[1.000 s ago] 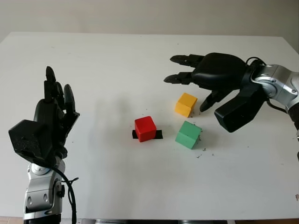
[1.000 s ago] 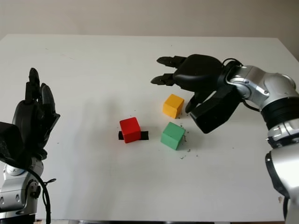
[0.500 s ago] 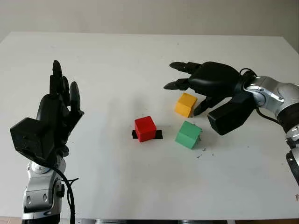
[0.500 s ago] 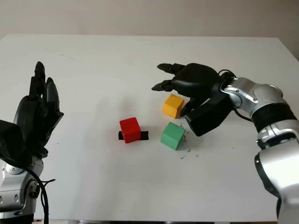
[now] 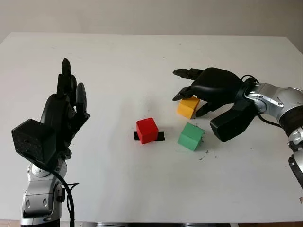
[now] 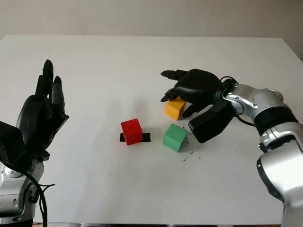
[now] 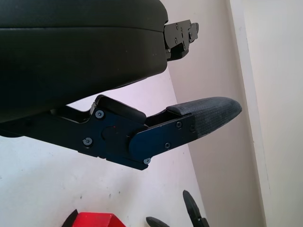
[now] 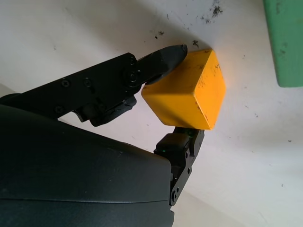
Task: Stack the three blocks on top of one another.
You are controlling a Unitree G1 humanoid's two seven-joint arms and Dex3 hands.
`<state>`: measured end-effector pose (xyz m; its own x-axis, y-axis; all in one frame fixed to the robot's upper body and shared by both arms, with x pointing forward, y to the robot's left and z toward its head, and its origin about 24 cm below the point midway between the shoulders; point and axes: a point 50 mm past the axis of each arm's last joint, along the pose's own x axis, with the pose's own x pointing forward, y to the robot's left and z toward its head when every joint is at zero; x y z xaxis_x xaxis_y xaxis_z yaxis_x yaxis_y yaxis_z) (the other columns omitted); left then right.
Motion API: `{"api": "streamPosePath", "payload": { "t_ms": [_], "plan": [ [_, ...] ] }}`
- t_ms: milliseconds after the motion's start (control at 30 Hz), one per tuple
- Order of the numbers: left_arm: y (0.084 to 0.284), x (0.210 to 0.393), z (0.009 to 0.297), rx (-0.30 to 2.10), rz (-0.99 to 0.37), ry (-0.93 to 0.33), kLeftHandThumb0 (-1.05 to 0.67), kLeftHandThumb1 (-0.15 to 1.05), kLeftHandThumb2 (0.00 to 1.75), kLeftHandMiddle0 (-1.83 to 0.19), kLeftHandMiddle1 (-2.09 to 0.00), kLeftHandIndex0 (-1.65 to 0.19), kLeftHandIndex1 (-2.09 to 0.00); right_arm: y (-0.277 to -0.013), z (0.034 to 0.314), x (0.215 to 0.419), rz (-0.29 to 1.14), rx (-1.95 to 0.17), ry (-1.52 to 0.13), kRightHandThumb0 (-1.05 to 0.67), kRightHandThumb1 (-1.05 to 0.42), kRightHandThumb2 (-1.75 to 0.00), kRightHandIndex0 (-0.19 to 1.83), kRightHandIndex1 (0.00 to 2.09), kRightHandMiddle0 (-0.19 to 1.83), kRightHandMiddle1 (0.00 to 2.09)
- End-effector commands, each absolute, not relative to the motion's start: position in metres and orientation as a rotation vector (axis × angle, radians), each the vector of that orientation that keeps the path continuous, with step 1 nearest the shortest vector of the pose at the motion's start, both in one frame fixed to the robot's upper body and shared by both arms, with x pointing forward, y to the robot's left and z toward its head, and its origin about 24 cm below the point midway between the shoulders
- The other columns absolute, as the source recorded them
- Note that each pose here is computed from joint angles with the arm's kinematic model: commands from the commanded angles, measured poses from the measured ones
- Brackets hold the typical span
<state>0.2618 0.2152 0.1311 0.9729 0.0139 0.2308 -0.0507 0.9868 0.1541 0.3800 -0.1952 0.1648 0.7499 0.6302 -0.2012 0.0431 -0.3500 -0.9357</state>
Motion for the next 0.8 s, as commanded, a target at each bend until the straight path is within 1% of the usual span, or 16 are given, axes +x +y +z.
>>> {"api": "streamPosePath", "payload": {
  "t_ms": [0, 33, 67, 100, 167, 200, 300, 367, 433, 533, 667, 767],
  "plan": [
    [0.215, 0.259, 0.132, 0.182, 0.022, -0.243, -0.79, 1.05, 0.74, 0.19, 0.0, 0.19, 0.0, -0.196, 0.173, 0.382, 0.64, -1.876, -0.537, -0.38, -0.89, -0.06, 0.12, 0.07, 0.81, 0.35],
    [0.215, 0.259, 0.132, 0.19, 0.021, -0.245, -0.79, 1.05, 0.74, 0.19, 0.0, 0.19, 0.0, -0.196, 0.173, 0.382, 0.639, -1.887, -0.54, -0.39, -0.89, -0.06, 0.13, 0.07, 0.82, 0.42],
    [0.215, 0.259, 0.132, 0.196, 0.02, -0.247, -0.78, 1.05, 0.74, 0.19, 0.0, 0.19, 0.0, -0.196, 0.173, 0.383, 0.638, -1.893, -0.543, -0.4, -0.9, -0.05, 0.14, 0.06, 0.75, 0.63],
    [0.215, 0.259, 0.132, 0.206, 0.025, -0.247, -0.78, 1.05, 0.74, 0.19, 0.0, 0.19, 0.0, -0.196, 0.174, 0.383, 0.637, -1.902, -0.544, -0.4, -0.9, -0.05, 0.14, 0.06, 0.69, 0.76],
    [0.214, 0.258, 0.132, 0.222, 0.03, -0.251, -0.77, 1.05, 0.73, 0.19, 0.0, 0.19, 0.0, -0.196, 0.175, 0.383, 0.632, -1.918, -0.547, -0.4, -0.91, -0.06, 0.17, 0.06, 0.63, 0.93],
    [0.214, 0.257, 0.132, 0.231, 0.031, -0.253, -0.77, 1.05, 0.73, 0.19, 0.0, 0.19, 0.0, -0.196, 0.177, 0.384, 0.63, -1.923, -0.547, -0.4, -0.92, -0.06, 0.17, 0.06, 0.6, 0.98],
    [0.213, 0.255, 0.131, 0.248, 0.033, -0.256, -0.75, 1.05, 0.73, 0.19, -0.01, 0.19, 0.0, -0.196, 0.184, 0.385, 0.613, -1.915, -0.55, -0.4, -0.92, -0.06, 0.18, 0.06, 0.56, 1.06],
    [0.213, 0.255, 0.131, 0.252, 0.038, -0.255, -0.74, 1.05, 0.73, 0.19, -0.01, 0.19, 0.0, -0.195, 0.193, 0.386, 0.582, -1.872, -0.558, -0.4, -0.92, -0.05, 0.2, 0.06, 0.56, 1.09],
    [0.213, 0.255, 0.13, 0.254, 0.037, -0.252, -0.73, 1.05, 0.73, 0.19, -0.02, 0.19, 0.0, -0.193, 0.203, 0.387, 0.546, -1.821, -0.577, -0.39, -0.9, -0.04, 0.23, 0.08, 0.56, 1.1],
    [0.212, 0.254, 0.129, 0.264, 0.034, -0.248, -0.73, 1.05, 0.71, 0.19, -0.01, 0.19, 0.0, -0.191, 0.219, 0.389, 0.511, -1.801, -0.59, -0.38, -0.89, -0.05, 0.25, 0.08, 0.54, 1.08],
    [0.21, 0.254, 0.128, 0.274, 0.03, -0.246, -0.73, 1.05, 0.7, 0.19, 0.0, 0.19, 0.0, -0.185, 0.24, 0.389, 0.499, -1.797, -0.611, -0.37, -0.9, -0.06, 0.24, 0.06, 0.52, 1.05],
    [0.208, 0.253, 0.127, 0.285, 0.031, -0.245, -0.73, 1.05, 0.7, 0.19, -0.01, 0.19, 0.0, -0.178, 0.251, 0.387, 0.515, -1.76, -0.636, -0.36, -0.91, -0.06, 0.24, 0.06, 0.53, 1.07]
  ]
}}
